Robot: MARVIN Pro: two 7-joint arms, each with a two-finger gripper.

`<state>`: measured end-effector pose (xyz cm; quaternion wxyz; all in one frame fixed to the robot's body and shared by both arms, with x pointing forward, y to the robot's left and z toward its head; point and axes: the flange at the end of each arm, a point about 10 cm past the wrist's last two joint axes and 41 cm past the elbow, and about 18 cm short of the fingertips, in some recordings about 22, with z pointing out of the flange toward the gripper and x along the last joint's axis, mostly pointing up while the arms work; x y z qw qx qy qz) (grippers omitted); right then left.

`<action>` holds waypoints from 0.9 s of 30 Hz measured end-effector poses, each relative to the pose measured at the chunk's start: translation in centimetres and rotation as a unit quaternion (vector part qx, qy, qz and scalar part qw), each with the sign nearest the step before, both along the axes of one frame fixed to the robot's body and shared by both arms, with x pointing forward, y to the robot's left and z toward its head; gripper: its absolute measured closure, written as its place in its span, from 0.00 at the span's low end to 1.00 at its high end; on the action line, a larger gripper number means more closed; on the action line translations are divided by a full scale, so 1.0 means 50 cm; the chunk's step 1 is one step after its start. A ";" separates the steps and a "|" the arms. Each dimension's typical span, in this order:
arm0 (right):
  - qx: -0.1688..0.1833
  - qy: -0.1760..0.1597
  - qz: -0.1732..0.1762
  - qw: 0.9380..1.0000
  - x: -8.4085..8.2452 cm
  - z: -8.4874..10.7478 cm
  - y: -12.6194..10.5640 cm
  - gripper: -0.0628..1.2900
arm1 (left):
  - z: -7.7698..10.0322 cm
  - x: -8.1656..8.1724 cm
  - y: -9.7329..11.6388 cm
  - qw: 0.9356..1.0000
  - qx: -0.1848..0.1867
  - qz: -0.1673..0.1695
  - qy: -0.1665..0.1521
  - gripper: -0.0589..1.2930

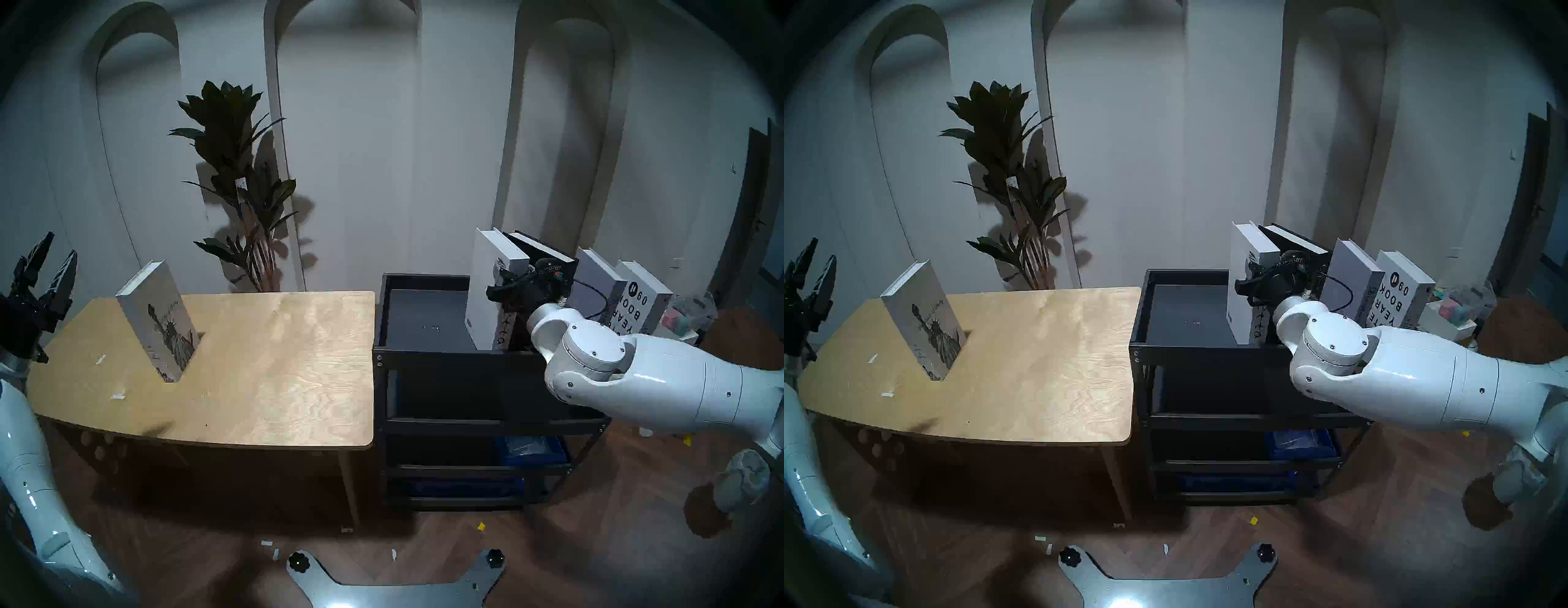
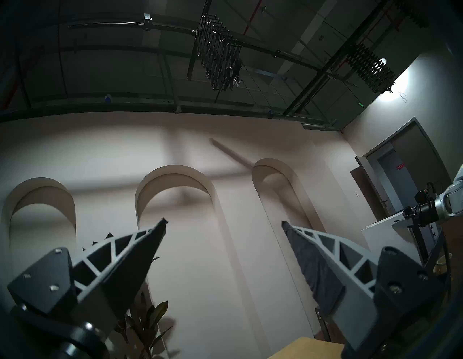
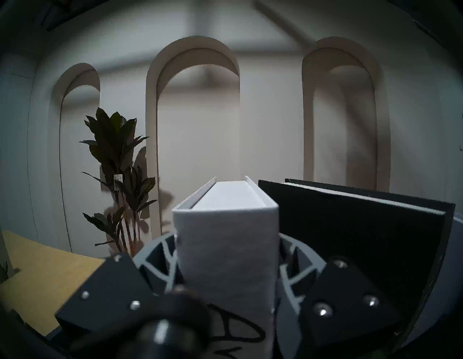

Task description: Move the books from the display table onto the shelf, standing them upright with spines facing out and tallest at one end

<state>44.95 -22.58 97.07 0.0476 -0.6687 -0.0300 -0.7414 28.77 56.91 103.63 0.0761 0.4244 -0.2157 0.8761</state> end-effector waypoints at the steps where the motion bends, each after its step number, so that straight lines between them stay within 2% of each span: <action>1: 0.000 0.000 0.000 1.000 0.000 0.000 0.000 0.57 | 0.000 0.000 0.000 1.000 0.000 0.000 0.000 0.04; 8: 0.001 0.001 0.001 1.000 0.000 0.000 -0.001 0.57 | 0.000 0.000 0.000 1.000 0.000 0.000 0.000 0.04; 14: 0.002 0.001 0.001 1.000 0.000 0.001 -0.002 0.50 | 0.000 0.000 0.000 1.000 0.000 0.000 0.000 0.04; 15: 0.002 0.001 0.001 1.000 0.001 0.001 -0.002 0.31 | 0.000 0.000 0.000 1.000 0.000 0.000 0.000 0.04; 16: 0.003 0.001 0.001 1.000 0.001 0.001 -0.001 0.18 | 0.000 0.000 0.000 1.000 0.000 0.000 0.000 0.04; 21: 0.004 0.001 0.003 1.000 0.001 0.002 0.001 0.06 | 0.000 0.000 0.000 1.000 0.000 0.000 0.000 0.04; 27: 0.006 -0.001 0.004 1.000 0.001 0.007 0.007 0.11 | 0.000 0.000 0.000 1.000 0.000 0.000 0.000 0.04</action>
